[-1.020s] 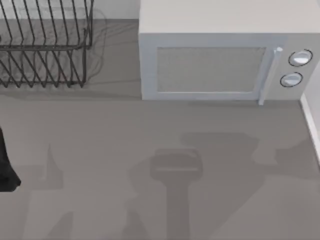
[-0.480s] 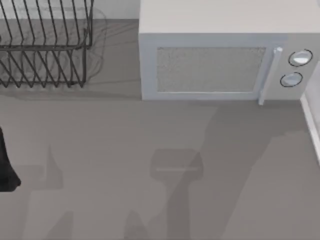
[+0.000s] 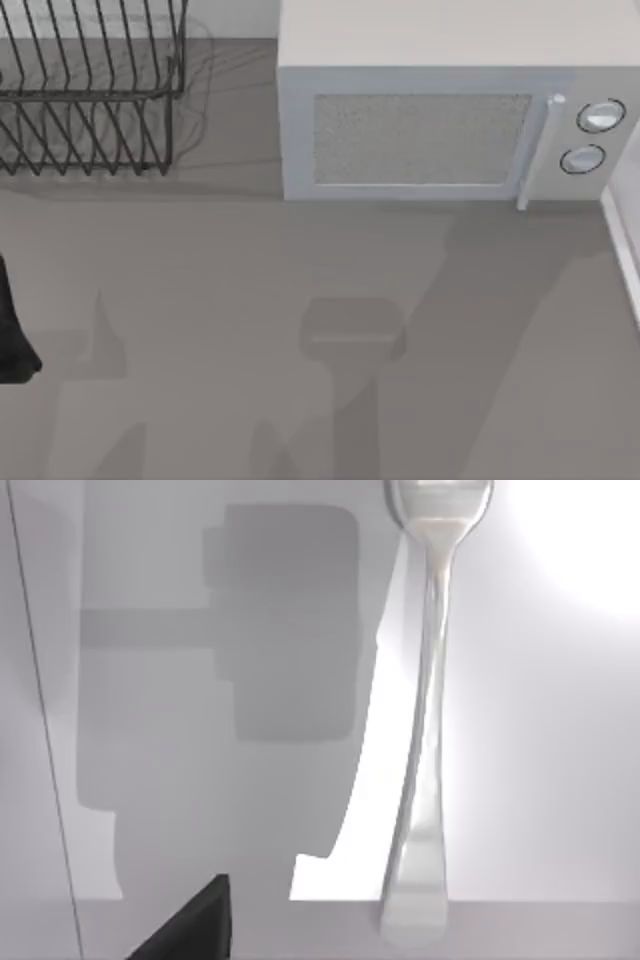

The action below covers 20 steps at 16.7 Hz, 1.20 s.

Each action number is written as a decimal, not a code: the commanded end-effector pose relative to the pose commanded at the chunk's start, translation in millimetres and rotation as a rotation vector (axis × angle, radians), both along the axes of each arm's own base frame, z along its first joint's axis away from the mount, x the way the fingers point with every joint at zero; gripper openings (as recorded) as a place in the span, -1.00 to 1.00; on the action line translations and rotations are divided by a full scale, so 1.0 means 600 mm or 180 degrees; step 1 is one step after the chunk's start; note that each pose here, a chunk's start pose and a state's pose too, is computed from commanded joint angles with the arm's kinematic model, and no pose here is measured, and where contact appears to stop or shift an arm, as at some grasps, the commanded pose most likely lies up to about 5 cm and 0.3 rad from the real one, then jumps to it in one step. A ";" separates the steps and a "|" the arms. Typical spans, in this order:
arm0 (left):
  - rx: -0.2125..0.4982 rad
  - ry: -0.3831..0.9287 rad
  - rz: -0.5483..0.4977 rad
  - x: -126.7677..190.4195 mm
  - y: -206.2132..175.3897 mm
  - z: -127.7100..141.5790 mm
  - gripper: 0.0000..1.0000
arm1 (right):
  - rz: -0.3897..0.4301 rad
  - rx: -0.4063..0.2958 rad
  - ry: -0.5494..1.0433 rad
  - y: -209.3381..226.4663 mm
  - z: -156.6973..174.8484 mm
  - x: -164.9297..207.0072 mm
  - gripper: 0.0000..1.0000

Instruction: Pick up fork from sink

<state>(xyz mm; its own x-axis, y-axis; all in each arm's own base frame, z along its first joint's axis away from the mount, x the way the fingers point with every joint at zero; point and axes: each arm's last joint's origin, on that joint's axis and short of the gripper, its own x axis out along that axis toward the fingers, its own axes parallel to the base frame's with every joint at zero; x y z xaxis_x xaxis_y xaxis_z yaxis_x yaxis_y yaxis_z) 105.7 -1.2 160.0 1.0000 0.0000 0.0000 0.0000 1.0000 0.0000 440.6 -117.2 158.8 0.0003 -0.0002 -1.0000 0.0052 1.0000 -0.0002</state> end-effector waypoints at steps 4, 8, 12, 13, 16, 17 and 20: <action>0.0000 0.0000 0.0000 0.000 0.000 0.000 1.00 | -0.0003 0.0004 0.0016 -0.002 -0.043 0.005 1.00; 0.0000 0.0000 0.0000 0.000 0.000 0.000 1.00 | -0.0008 -0.0006 -0.0023 -0.006 -0.142 0.011 1.00; 0.0000 0.0000 0.0000 0.000 0.000 0.000 1.00 | -0.0014 -0.0004 -0.0018 -0.005 -0.231 0.003 1.00; 0.0000 0.0000 0.0000 0.000 0.000 0.000 1.00 | -0.0015 -0.0001 -0.0005 -0.004 -0.242 0.000 1.00; 0.0000 0.0000 0.0000 0.000 0.000 0.000 1.00 | -0.0015 0.0001 0.0001 -0.004 -0.246 -0.001 1.00; 0.0000 0.0000 0.0000 0.000 0.000 0.000 1.00 | -0.0015 0.0001 0.0001 -0.004 -0.246 -0.001 1.00; 0.0000 0.0000 0.0000 0.000 0.000 0.000 1.00 | -0.0015 0.0001 0.0001 -0.004 -0.246 -0.001 0.55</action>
<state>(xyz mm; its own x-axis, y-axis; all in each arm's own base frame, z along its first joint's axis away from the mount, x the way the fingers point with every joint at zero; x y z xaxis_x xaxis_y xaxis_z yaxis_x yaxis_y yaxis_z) 105.7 -1.2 160.0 1.0000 0.0000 0.0000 0.0000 1.0000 0.0000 440.2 -119.8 11.4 0.0000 0.0000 -1.0000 0.0100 1.0000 0.0000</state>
